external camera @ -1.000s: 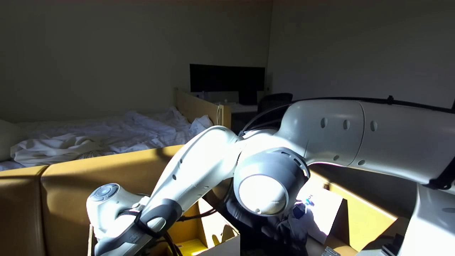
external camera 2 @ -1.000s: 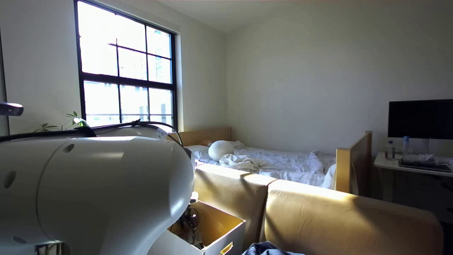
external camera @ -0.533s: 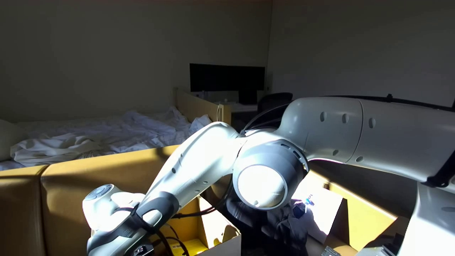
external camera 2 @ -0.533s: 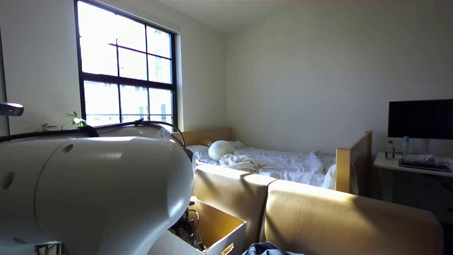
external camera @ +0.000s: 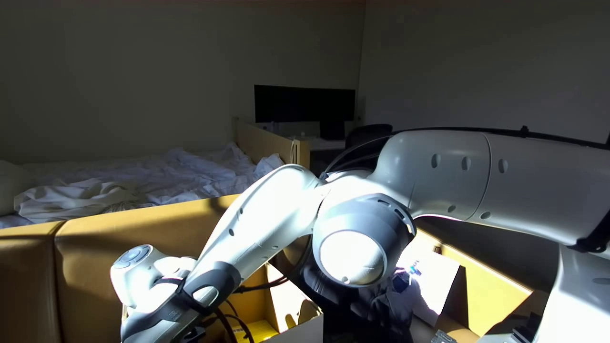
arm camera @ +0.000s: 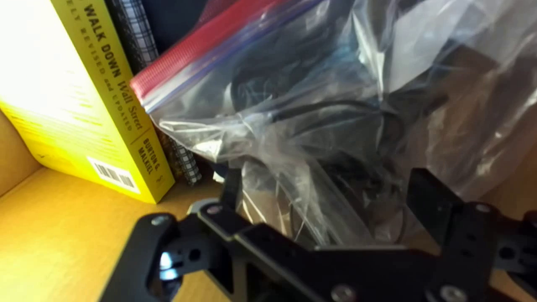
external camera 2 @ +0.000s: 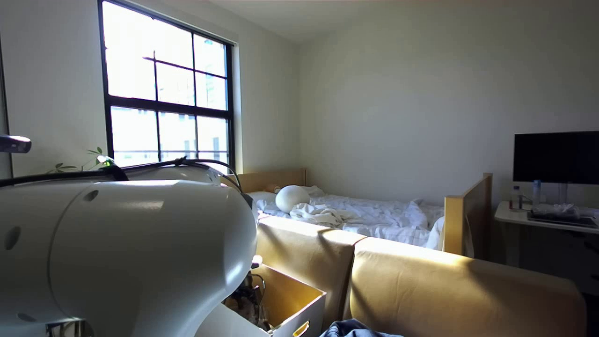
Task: Remove the black hood and the plastic bag, and put them on the couch
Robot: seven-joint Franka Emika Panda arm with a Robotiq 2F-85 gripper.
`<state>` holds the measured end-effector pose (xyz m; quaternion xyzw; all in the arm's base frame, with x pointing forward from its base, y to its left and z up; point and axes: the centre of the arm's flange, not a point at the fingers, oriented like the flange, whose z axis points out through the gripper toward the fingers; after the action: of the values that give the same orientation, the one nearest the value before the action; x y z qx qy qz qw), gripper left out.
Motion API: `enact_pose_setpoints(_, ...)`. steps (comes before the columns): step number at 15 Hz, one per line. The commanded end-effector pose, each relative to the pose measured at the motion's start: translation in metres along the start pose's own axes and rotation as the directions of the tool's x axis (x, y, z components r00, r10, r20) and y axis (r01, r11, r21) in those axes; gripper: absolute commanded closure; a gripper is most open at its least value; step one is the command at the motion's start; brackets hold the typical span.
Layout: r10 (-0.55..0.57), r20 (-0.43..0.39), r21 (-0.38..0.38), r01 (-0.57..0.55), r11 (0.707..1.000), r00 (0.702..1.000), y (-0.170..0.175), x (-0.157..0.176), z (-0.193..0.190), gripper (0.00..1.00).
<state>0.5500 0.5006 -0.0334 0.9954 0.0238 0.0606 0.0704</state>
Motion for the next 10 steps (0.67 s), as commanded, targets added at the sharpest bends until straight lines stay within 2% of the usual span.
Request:
enact_pose_setpoints(1,0.043,-0.059,-0.059,-0.046,0.997,0.997,0.0036,0.0018,0.0013,0.0)
enact_pose_setpoints(4,0.118,-0.073,-0.135,-0.127,0.983,0.99,0.0097,0.0021,0.0018,0.0)
enact_pose_setpoints(7,0.178,-0.035,-0.149,-0.181,0.972,0.983,0.0094,-0.0022,0.0039,0.0)
enact_pose_setpoints(10,0.177,0.001,-0.166,-0.174,0.971,0.984,0.0089,-0.0068,0.0046,0.0)
